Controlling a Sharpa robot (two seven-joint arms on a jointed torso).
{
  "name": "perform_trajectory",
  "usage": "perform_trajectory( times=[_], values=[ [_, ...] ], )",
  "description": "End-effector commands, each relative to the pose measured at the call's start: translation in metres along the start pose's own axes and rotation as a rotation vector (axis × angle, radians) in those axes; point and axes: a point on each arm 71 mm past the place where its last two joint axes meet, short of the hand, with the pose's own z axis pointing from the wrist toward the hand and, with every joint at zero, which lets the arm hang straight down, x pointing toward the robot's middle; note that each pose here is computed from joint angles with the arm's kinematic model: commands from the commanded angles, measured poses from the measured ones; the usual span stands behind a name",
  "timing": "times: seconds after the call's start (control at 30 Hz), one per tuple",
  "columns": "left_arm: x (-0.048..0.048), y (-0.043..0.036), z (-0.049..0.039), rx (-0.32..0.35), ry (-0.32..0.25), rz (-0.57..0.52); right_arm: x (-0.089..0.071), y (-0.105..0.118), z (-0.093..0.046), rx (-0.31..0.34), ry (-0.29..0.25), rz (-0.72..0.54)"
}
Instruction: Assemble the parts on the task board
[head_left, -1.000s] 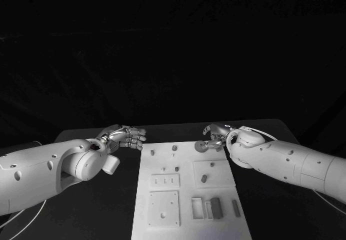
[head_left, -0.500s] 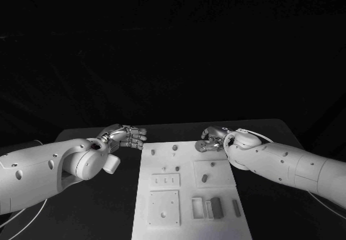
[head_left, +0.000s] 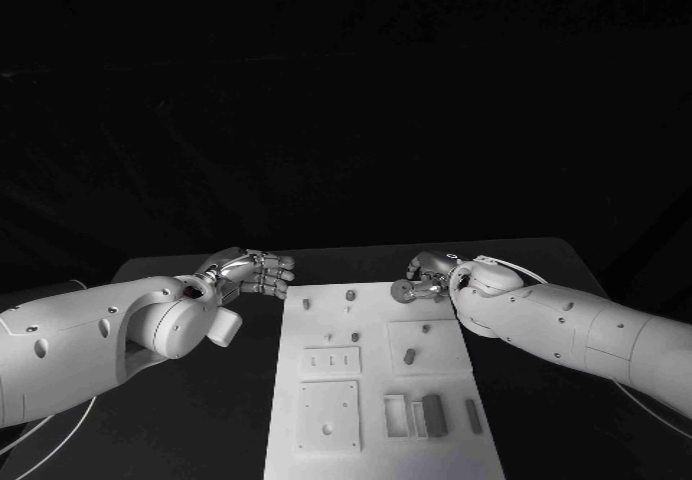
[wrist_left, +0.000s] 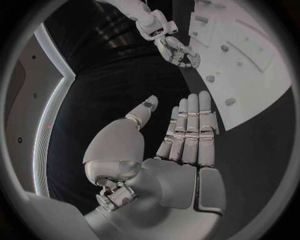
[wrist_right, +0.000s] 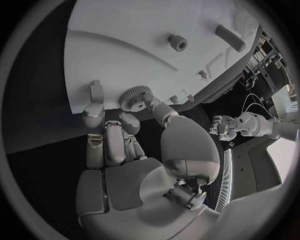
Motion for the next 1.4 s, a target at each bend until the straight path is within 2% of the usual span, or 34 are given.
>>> perform_trajectory(
  times=[0.03, 1.4],
  values=[
    [0.0018, -0.0017, 0.0004, 0.013, 0.007, 0.004, 0.0015, 0.0025, 0.0004, -0.015, 0.016, 0.002],
    [0.0039, -0.0020, 0.0009, 0.011, 0.012, 0.004, 0.0081, 0.0060, 0.0058, -0.006, 0.100, -0.002]
  ],
)
